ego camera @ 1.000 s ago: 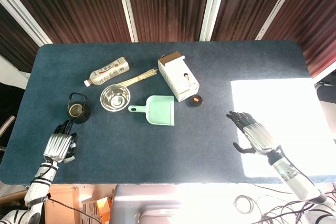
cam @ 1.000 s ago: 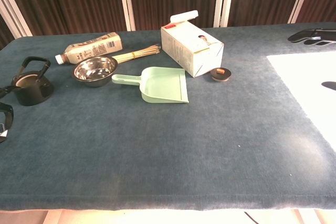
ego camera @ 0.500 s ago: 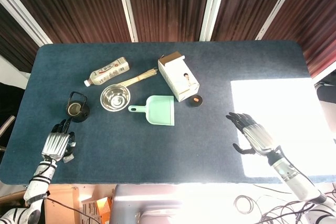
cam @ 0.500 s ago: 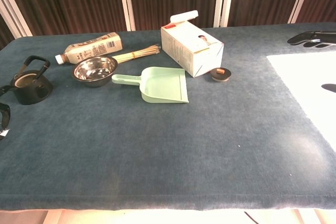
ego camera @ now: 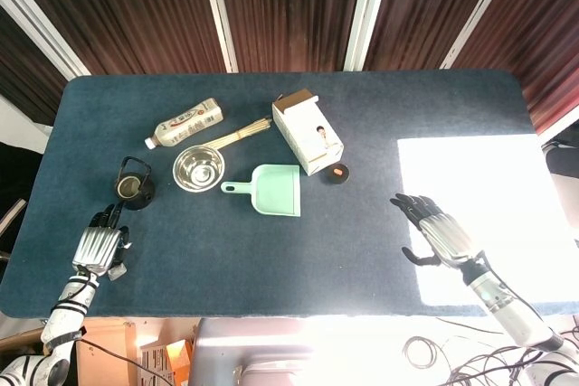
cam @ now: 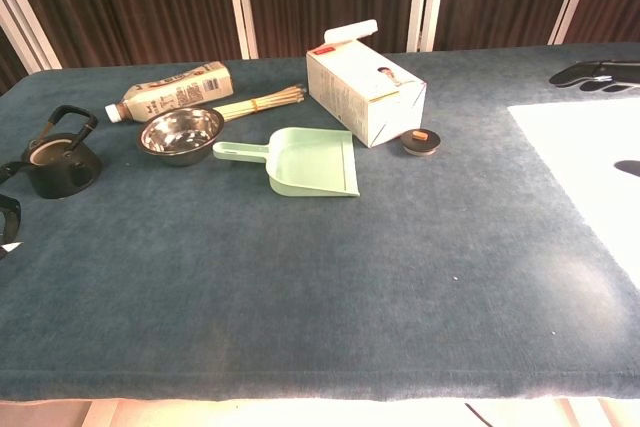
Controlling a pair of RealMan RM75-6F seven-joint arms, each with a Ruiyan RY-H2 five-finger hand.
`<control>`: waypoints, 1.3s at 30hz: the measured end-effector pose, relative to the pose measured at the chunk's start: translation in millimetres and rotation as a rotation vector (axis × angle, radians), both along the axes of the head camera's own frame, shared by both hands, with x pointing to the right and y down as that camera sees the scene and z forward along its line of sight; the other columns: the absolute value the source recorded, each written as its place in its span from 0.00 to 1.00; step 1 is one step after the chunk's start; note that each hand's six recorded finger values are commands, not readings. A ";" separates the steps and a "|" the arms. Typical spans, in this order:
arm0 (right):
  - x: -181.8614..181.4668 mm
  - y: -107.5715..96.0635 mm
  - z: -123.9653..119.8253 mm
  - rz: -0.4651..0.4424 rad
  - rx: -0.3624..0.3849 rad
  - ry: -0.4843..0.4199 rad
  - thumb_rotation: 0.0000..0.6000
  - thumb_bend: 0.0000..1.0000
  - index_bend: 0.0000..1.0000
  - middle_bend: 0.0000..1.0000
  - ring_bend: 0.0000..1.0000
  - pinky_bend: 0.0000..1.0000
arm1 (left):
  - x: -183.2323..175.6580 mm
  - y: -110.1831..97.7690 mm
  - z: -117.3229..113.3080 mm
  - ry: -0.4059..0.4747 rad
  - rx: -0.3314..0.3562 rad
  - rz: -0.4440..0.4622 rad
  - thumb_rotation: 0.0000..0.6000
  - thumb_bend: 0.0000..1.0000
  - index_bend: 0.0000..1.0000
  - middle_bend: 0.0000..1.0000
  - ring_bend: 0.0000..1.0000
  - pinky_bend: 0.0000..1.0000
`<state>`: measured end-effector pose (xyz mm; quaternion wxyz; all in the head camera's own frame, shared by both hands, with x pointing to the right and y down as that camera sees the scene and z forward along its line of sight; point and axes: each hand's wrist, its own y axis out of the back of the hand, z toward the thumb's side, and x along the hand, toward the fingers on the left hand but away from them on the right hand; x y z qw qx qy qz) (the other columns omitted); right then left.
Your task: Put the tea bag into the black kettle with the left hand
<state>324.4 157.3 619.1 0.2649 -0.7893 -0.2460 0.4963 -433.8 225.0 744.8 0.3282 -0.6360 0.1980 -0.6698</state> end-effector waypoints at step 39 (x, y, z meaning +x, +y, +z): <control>5.3 0.8 3.5 0.005 -0.018 0.018 1.00 0.33 0.00 0.00 0.00 0.00 | 4.1 -84.8 -118.3 0.155 0.423 -0.040 1.00 0.45 0.66 0.08 0.00 0.16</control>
